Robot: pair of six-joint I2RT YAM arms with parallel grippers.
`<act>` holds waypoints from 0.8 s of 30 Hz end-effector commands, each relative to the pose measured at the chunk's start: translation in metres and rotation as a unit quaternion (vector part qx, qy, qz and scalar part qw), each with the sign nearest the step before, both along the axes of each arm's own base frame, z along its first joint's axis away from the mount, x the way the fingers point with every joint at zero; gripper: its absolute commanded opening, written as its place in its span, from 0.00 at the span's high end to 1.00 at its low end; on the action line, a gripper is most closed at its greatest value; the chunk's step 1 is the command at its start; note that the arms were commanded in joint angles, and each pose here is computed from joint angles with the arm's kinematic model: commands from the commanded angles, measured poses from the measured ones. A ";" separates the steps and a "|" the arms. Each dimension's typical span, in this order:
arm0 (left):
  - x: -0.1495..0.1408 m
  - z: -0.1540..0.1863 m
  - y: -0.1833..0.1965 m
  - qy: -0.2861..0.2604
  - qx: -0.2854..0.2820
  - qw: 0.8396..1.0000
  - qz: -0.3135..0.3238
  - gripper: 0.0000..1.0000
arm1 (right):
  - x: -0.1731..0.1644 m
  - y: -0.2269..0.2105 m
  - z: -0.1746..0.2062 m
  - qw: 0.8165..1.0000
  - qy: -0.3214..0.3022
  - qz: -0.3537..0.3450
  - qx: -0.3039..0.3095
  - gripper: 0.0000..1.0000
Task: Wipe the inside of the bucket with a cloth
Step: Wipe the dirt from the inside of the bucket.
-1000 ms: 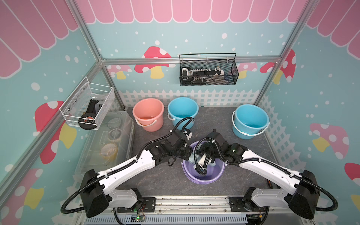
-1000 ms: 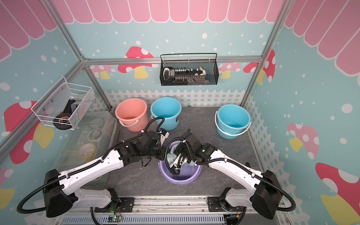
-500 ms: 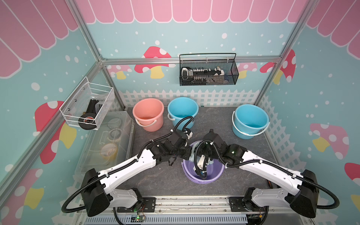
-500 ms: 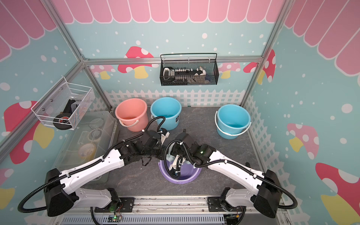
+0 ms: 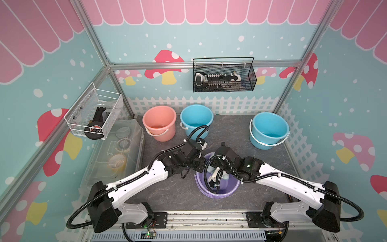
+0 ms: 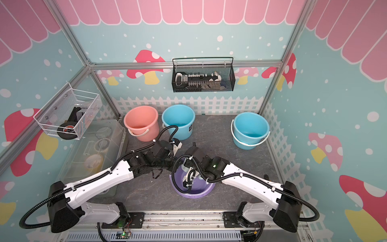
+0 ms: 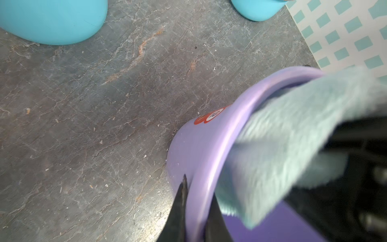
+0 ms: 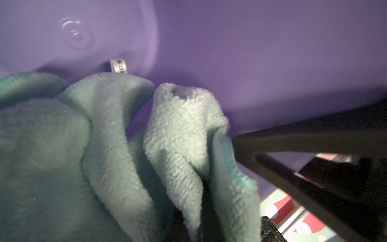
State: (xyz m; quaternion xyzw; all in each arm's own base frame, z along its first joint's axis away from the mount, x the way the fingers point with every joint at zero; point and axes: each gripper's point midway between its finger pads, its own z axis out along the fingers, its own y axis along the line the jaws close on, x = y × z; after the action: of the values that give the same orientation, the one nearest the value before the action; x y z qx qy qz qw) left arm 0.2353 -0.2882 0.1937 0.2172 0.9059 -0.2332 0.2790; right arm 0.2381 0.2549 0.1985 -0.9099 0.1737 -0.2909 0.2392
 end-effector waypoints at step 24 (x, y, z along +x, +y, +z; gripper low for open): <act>0.006 0.027 0.000 -0.034 -0.025 0.999 0.014 1.00 | -0.166 0.046 0.009 0.885 0.431 -0.023 0.177 1.00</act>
State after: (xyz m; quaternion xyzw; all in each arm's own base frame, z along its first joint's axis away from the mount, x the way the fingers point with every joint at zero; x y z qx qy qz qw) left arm 0.2351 -0.2848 0.1966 0.2154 0.9058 -0.2276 0.2852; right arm 0.0896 0.2610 0.1930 -0.9145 0.3205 0.0678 0.2375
